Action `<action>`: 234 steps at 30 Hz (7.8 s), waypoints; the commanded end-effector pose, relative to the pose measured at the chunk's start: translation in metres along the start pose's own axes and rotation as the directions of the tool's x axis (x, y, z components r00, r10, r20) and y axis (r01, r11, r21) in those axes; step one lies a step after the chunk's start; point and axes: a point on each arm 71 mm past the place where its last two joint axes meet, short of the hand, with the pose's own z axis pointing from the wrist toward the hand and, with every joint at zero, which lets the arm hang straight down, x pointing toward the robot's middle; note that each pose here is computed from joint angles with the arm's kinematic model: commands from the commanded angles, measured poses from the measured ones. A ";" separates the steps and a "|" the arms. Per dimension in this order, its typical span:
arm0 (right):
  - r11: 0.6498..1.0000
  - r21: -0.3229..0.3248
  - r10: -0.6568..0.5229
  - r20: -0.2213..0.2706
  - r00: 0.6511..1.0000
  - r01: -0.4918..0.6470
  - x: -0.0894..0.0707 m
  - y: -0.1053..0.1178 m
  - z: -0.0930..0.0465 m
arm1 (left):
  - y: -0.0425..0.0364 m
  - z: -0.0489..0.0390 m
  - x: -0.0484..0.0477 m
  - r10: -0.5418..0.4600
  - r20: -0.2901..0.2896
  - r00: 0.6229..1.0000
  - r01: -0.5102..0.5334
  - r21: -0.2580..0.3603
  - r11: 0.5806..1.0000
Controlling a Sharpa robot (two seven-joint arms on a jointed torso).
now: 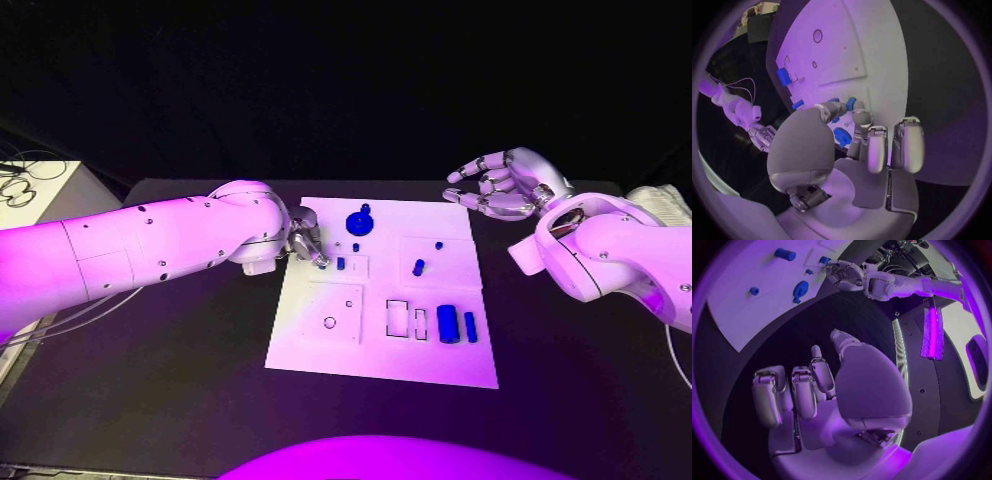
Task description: Assemble the parts on the task board
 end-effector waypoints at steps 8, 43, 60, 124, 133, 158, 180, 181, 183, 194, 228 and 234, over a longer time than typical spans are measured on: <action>1.000 -0.013 -0.004 -0.012 1.000 0.004 0.001 0.001 0.000 | -0.0039 0.0031 0.0081 0.014 -0.042 0.999 -0.014 0.009 1.000; 1.000 -0.015 -0.004 -0.011 1.000 0.004 0.002 0.000 0.000 | 0.0105 -0.0068 -0.0120 -0.118 0.106 0.987 0.117 0.015 0.993; 1.000 -0.010 -0.008 0.000 1.000 0.008 -0.001 -0.003 0.000 | -0.0325 -0.0197 -0.0227 -0.243 0.292 0.925 0.079 0.477 0.875; 1.000 -0.015 -0.007 -0.008 1.000 0.007 0.000 -0.002 0.001 | -0.0538 0.0188 0.0031 0.150 0.324 0.934 -0.260 0.329 0.908; 1.000 -0.015 -0.007 -0.010 1.000 0.007 0.000 -0.002 0.001 | -0.0537 0.0222 0.0052 0.147 0.323 0.935 -0.257 0.332 0.908; 1.000 -0.015 -0.007 -0.012 1.000 0.007 0.001 -0.002 0.001 | -0.0537 0.0228 0.0032 0.104 0.374 0.922 -0.248 0.363 0.898; 1.000 -0.014 -0.008 -0.011 1.000 0.008 0.000 -0.003 0.001 | -0.0440 0.0028 -0.0047 0.018 0.355 0.935 -0.178 0.424 0.888; 1.000 -0.014 -0.008 -0.011 1.000 0.008 0.000 -0.003 0.001 | -0.0402 0.0023 -0.0047 0.026 0.342 0.940 -0.176 0.416 0.892; 1.000 -0.013 -0.008 -0.010 1.000 0.008 0.000 -0.003 0.001 | -0.0349 0.0020 -0.0049 0.033 0.327 0.945 -0.171 0.403 0.899; 1.000 -0.012 -0.009 -0.008 1.000 0.009 -0.001 -0.004 0.001 | -0.0108 0.0025 -0.0095 0.057 0.313 0.948 -0.169 0.342 0.924; 1.000 -0.011 -0.009 -0.008 1.000 0.009 -0.001 -0.004 0.000 | -0.0152 0.0103 -0.0076 0.070 0.306 0.949 -0.175 0.332 0.927; 1.000 -0.011 -0.009 -0.010 1.000 0.009 -0.001 -0.004 0.000 | -0.0169 0.0121 -0.0069 0.075 0.299 0.951 -0.177 0.330 0.927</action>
